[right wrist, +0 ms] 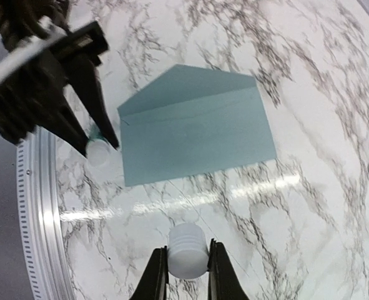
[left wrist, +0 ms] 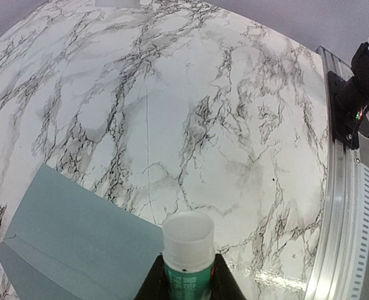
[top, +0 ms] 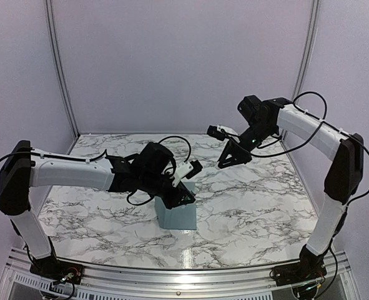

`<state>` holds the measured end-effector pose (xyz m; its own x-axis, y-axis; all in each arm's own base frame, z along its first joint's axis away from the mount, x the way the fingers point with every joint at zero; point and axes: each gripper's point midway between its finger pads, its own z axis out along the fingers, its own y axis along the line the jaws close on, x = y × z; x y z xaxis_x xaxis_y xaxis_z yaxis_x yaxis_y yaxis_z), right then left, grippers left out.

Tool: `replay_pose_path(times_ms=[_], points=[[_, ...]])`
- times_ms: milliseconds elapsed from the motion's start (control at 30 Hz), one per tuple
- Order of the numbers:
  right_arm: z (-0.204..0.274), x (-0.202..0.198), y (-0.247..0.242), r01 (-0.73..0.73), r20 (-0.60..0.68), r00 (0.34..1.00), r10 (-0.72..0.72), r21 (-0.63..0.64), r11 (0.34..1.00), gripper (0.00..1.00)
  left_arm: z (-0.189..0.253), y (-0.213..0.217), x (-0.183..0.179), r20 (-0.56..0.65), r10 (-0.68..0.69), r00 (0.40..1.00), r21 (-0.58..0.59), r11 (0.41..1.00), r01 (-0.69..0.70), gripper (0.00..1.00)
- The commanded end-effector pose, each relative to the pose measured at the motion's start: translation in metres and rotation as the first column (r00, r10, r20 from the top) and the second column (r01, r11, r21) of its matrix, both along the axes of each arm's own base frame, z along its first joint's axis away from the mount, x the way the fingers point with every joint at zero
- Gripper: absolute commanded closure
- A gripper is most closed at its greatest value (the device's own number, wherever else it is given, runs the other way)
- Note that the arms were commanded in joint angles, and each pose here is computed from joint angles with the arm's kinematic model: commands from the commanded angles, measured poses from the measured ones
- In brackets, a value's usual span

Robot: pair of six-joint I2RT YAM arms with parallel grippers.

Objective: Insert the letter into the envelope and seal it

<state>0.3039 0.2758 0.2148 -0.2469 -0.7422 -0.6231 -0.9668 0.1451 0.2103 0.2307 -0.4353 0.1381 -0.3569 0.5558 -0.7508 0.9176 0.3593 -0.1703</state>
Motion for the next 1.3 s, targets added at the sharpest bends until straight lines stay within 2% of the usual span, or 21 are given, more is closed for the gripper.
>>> replay_pose_path(times_ms=[0,133,267,433,600,833,1267], points=[[-0.013,0.055,-0.038,0.283,0.111,0.955,-0.275,-0.065,0.957,1.0,0.015,0.005,0.001,0.019,0.029,0.999,-0.038,0.999,-0.028,1.0],[-0.037,0.078,-0.075,0.446,0.134,0.892,-0.432,-0.099,0.89,1.0,0.03,0.001,0.005,0.02,0.076,0.997,-0.137,0.988,-0.072,1.0],[-0.063,0.088,-0.108,0.547,0.135,0.836,-0.532,-0.129,0.827,1.0,0.051,-0.002,0.013,0.033,0.131,0.991,-0.228,0.966,-0.12,1.0],[-0.103,0.088,-0.142,0.619,0.201,0.785,-0.586,-0.229,0.751,1.0,0.068,-0.005,0.021,0.022,0.18,0.983,-0.279,0.946,-0.167,1.0],[-0.133,0.081,-0.162,0.638,0.243,0.77,-0.59,-0.319,0.701,1.0,0.074,-0.006,0.02,0.008,0.19,0.982,-0.299,0.937,-0.179,1.0],[-0.157,0.067,-0.165,0.628,0.22,0.776,-0.591,-0.346,0.697,1.0,0.078,0.003,0.021,0.018,0.231,0.973,-0.31,0.926,-0.214,1.0],[-0.174,0.058,-0.164,0.598,0.183,0.797,-0.576,-0.375,0.708,0.9,0.078,0.009,0.023,0.027,0.258,0.966,-0.308,0.921,-0.237,1.0]])
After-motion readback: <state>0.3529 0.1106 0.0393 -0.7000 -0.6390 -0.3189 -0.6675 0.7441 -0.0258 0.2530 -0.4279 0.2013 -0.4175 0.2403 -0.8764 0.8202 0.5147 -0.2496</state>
